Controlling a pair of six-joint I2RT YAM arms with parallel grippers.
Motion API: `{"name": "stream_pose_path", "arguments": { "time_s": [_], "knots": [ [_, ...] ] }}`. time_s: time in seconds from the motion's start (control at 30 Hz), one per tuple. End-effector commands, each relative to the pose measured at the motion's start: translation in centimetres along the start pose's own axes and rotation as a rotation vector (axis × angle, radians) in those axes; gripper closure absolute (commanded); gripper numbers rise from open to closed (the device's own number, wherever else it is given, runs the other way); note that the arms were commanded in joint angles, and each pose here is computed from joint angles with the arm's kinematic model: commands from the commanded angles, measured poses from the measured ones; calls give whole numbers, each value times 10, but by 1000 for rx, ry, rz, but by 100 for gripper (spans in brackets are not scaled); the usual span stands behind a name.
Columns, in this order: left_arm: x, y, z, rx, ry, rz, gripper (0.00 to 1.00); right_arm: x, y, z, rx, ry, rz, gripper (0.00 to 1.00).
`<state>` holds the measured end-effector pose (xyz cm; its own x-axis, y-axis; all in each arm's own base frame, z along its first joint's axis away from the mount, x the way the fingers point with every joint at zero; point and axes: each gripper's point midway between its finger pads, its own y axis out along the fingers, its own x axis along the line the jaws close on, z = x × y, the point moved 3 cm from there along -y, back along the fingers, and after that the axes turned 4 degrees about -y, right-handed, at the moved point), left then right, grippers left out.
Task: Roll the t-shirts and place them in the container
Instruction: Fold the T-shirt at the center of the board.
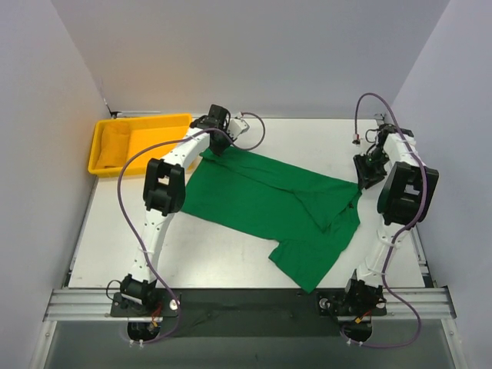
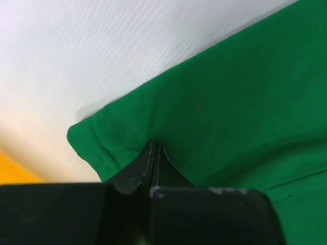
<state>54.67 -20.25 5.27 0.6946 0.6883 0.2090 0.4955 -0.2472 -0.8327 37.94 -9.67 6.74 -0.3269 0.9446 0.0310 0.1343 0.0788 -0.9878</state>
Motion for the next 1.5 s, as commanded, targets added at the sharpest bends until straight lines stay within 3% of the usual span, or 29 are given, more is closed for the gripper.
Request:
{"name": "stream_pose_path", "arguments": {
  "time_s": [0.0,0.4,0.53,0.63,0.93,1.0,1.1,1.17,1.37,1.47],
  "knots": [
    [-6,2,7,33,-50,4,100,-2,-1,10,48,44,-40,73],
    [-13,0,10,46,-66,5,100,-9,19,7,103,18,-19,72],
    [-15,-2,13,60,-68,5,100,-13,20,8,153,-10,50,93],
    [-14,-5,16,70,-70,-3,100,-20,19,11,185,-2,107,100],
    [-7,-18,21,88,-124,-39,100,-31,0,2,176,37,252,100],
    [-7,-27,9,52,-139,-27,100,-30,-14,-8,115,56,255,100],
    [-13,-44,-17,-35,-148,43,100,-22,-39,-21,17,96,247,92],
    [-13,-53,-32,-87,-153,60,100,-2,-53,-33,-61,87,168,91],
    [-11,-58,-43,-122,-138,25,100,33,-39,-39,-13,-20,120,92],
    [-9,-56,-38,-103,-121,14,100,25,-38,-40,25,-40,201,91]
  ]
}}
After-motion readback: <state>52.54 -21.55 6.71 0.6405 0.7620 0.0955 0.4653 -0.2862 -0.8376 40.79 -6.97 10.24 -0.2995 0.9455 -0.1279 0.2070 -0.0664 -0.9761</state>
